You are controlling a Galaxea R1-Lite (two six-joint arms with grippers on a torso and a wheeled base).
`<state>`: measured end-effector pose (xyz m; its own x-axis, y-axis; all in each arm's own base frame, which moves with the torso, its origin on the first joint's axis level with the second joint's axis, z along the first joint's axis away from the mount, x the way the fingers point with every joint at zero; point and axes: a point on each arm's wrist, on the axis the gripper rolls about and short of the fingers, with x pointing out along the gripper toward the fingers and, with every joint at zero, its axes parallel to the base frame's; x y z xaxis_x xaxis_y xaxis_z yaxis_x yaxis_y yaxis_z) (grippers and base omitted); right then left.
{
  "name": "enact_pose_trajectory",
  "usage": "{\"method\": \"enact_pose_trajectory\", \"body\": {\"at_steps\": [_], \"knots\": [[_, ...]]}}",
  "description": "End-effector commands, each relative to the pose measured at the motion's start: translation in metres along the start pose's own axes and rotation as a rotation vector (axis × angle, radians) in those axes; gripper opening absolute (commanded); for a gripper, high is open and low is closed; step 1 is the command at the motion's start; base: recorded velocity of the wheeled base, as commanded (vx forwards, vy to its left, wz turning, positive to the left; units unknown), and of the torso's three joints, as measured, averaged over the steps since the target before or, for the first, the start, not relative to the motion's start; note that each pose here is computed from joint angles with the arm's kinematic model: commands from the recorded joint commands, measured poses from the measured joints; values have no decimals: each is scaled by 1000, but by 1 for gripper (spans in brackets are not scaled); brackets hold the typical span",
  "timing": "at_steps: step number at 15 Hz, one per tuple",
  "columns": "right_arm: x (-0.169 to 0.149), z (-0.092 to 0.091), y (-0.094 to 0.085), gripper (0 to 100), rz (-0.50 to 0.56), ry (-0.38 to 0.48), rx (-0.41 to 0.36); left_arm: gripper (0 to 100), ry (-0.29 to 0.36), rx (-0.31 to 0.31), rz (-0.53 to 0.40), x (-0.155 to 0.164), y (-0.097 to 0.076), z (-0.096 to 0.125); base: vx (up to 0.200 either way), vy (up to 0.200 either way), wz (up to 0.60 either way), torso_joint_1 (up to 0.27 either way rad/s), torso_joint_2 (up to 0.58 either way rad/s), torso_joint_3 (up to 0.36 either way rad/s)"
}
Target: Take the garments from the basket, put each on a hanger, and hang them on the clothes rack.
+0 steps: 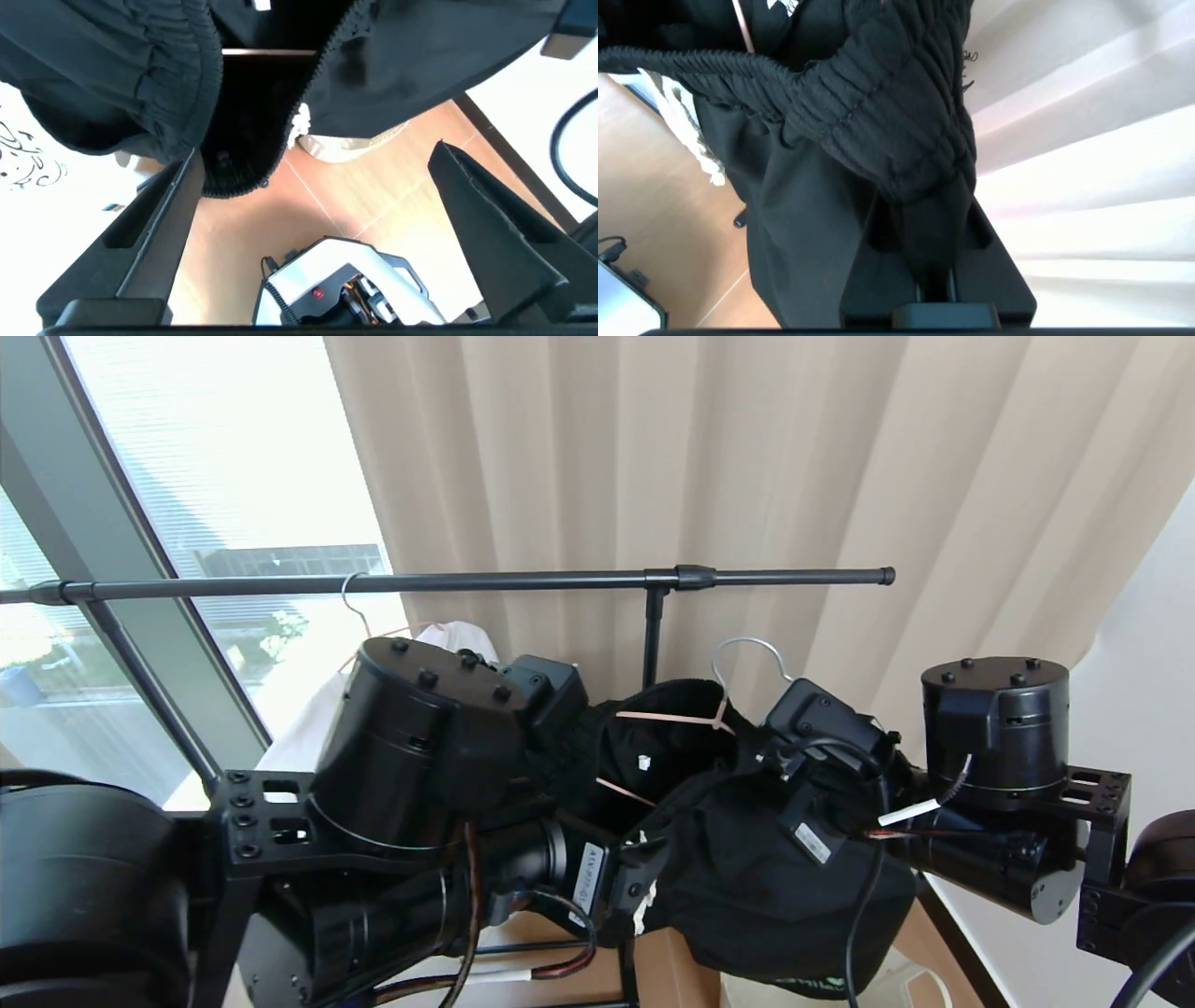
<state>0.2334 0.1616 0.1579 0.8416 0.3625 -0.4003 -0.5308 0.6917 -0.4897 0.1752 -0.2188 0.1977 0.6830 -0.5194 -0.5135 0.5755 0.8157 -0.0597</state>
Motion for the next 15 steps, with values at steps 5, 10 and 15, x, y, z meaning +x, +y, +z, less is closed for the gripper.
{"method": "enact_pose_trajectory", "body": {"at_steps": [5, 10, 15], "knots": [[-4, -10, 1, 0, 148, -64, -35, 100, -90, 198, 154, -37, 73, 17, 0, 0, 0, 0, 0, 0], [-4, -19, 4, 0, 241, -157, -68, 100, -66, 552, -117, -33, 105, -1, 0, 0, 0, 0, 0, 0], [-6, -21, 8, 0, 342, -200, -68, 100, -45, 808, -241, -4, 118, -10, 0, 0, 0, 0, 0, 0]]}}
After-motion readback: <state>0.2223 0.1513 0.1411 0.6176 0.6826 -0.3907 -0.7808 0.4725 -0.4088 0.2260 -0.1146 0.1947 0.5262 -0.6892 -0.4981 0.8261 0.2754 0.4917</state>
